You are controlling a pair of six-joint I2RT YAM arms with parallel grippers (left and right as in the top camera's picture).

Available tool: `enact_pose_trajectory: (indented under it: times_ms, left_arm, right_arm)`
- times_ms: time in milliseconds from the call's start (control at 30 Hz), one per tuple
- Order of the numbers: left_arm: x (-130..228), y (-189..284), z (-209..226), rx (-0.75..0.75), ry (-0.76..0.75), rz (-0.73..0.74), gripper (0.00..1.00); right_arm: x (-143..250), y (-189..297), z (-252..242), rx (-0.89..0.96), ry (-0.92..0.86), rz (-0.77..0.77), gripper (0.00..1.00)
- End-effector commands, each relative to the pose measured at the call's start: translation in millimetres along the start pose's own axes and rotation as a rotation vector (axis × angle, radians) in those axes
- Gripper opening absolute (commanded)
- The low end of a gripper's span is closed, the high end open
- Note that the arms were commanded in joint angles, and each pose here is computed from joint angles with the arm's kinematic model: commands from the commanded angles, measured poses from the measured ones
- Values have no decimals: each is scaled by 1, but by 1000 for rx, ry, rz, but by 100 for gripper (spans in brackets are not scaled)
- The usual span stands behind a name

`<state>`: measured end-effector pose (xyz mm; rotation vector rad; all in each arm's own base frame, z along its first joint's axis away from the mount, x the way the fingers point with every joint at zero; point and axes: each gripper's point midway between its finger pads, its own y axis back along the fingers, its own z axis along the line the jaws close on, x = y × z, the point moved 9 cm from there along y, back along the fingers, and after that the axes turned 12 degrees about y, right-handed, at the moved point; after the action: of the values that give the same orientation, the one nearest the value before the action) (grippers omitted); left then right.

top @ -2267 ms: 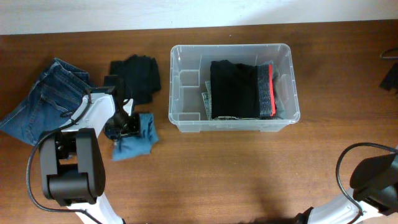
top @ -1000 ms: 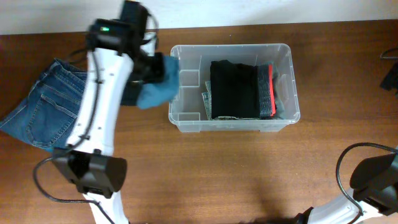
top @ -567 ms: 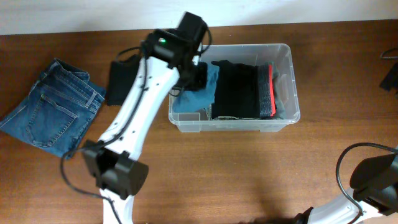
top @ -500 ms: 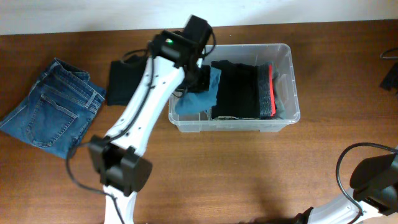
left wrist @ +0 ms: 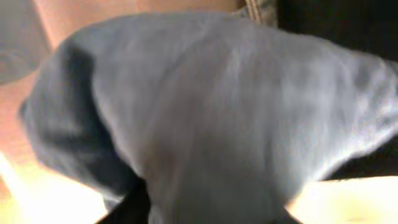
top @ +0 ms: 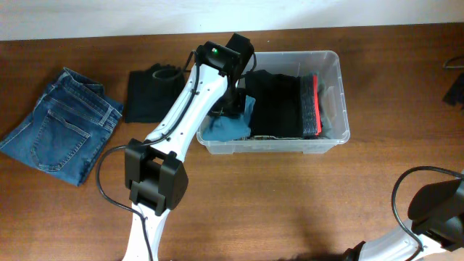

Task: Pack container
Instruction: 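Release the light-blue denim in the bin with the left gripper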

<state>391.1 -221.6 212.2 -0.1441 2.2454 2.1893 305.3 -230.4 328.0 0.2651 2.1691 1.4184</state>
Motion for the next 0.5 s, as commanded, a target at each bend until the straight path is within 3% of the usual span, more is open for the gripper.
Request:
enact_pose_trajectory:
  times_ms: [0, 67, 167, 233, 400, 467]
  left_arm:
    - [-2, -1, 2, -29, 15, -9, 50]
    - [-2, -1, 2, -29, 15, -8, 64]
    - [-1, 0, 3, -32, 15, -5, 69]
    - [-1, 1, 3, -33, 15, -3, 81]
    - [-1, 4, 3, -27, 15, -11, 82]
    - [-2, 7, 3, -24, 15, -16, 77]
  right_arm:
    - [0, 1, -1, 15, -8, -3, 98]
    - [0, 1, -1, 15, -8, -3, 98]
    - [0, 1, -1, 15, -8, -3, 98]
    - [0, 1, -1, 15, -8, -3, 98]
    - [0, 1, -1, 15, -8, -3, 98]
    - [0, 1, -1, 15, -8, -3, 98]
